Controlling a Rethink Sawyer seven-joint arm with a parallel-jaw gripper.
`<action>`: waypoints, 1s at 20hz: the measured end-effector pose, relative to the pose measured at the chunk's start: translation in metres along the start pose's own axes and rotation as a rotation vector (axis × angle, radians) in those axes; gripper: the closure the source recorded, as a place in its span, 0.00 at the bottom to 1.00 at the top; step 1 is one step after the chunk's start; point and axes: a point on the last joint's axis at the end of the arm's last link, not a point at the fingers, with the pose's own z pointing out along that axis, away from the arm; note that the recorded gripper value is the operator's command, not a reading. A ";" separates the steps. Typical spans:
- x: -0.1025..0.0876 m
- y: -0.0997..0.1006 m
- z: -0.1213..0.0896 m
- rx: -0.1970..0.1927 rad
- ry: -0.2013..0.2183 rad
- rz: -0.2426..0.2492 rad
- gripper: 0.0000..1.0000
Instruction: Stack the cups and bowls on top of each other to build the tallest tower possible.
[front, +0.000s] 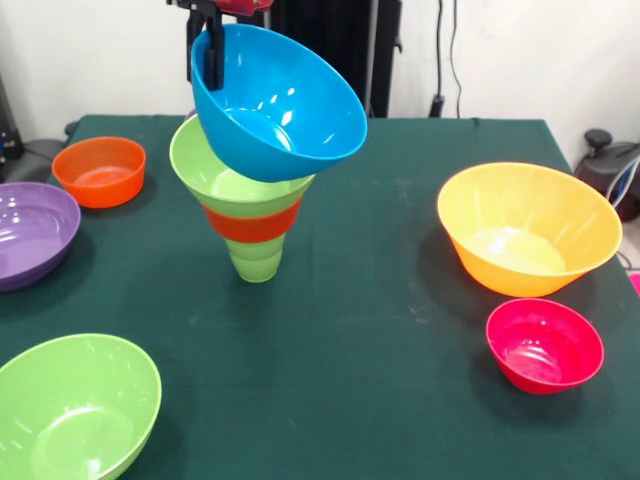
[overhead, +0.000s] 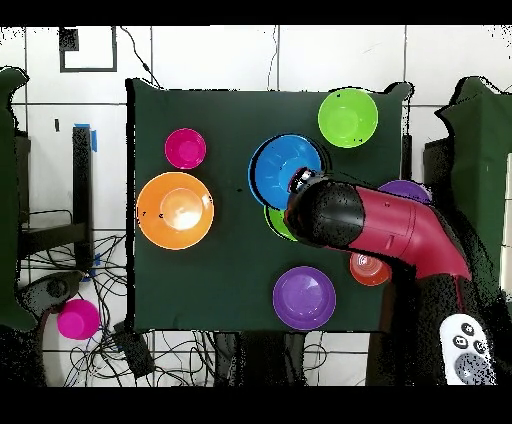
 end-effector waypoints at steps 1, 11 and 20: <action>0.000 0.000 0.000 0.000 0.000 0.000 1.00; 0.000 0.000 0.000 0.000 0.000 0.000 1.00; 0.000 0.000 0.000 0.000 0.001 0.000 1.00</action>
